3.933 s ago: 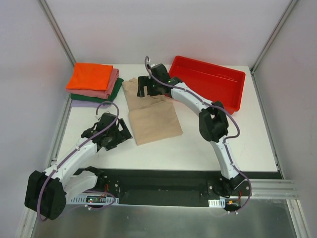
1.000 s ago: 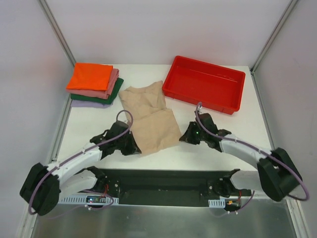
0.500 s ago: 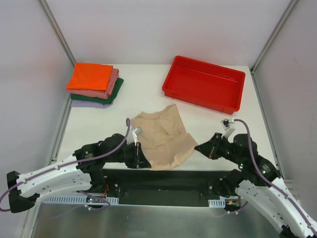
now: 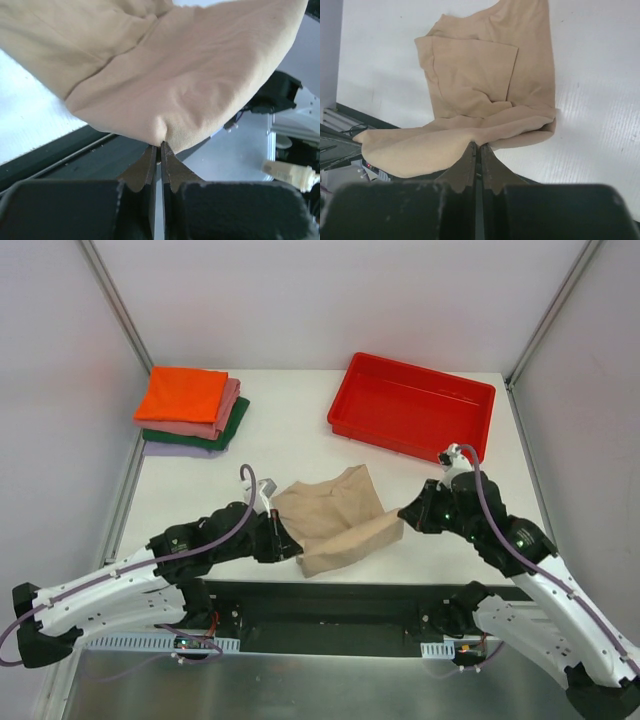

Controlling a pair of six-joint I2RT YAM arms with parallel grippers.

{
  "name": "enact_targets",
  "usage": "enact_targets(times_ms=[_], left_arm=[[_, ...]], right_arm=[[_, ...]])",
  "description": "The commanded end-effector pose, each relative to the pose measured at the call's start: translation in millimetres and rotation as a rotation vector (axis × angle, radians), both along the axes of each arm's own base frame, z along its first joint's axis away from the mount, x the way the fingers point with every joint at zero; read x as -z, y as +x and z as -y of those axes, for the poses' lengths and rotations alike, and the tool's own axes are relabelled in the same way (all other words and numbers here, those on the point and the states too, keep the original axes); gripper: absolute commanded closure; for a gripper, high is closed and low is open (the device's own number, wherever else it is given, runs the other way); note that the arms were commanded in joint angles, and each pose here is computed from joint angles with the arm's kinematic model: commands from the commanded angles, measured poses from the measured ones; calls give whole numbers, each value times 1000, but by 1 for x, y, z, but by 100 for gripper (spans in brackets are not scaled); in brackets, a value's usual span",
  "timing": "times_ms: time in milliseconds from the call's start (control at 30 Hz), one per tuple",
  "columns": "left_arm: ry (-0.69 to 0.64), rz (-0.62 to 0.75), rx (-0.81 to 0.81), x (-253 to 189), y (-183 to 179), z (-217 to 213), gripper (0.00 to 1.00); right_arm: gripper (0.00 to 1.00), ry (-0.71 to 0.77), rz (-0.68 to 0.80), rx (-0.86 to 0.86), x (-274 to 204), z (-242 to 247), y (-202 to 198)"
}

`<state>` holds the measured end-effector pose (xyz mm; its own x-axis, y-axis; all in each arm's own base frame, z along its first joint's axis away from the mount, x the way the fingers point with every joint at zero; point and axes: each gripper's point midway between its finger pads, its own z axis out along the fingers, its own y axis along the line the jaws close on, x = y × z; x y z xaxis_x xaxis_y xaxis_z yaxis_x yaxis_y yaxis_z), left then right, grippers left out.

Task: Fold and stack the t-shirts
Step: Fold the long partially folded tshirt into a neat square

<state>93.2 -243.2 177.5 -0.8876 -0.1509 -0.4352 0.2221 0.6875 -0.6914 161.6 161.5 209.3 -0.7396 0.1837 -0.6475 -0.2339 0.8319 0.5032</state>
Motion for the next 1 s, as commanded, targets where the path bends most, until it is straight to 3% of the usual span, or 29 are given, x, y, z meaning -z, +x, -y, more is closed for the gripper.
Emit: enact_targets(times_ms=[0,200,467,967], left_arm=[[-7,62,-152,-16,31,-16,100],[63,-16,-228,7,57,-28,100],[133,67,-353,-1,93,-50,100],[323,20,-569,28,163,-82,100]], right_arm=[[97,-38,79,46,-21,3,30],[98,-37,84,49,-27,-10,65],[99,-37,94,64,-32,-27,113],[99,-30,82,68,-12,-48,182]])
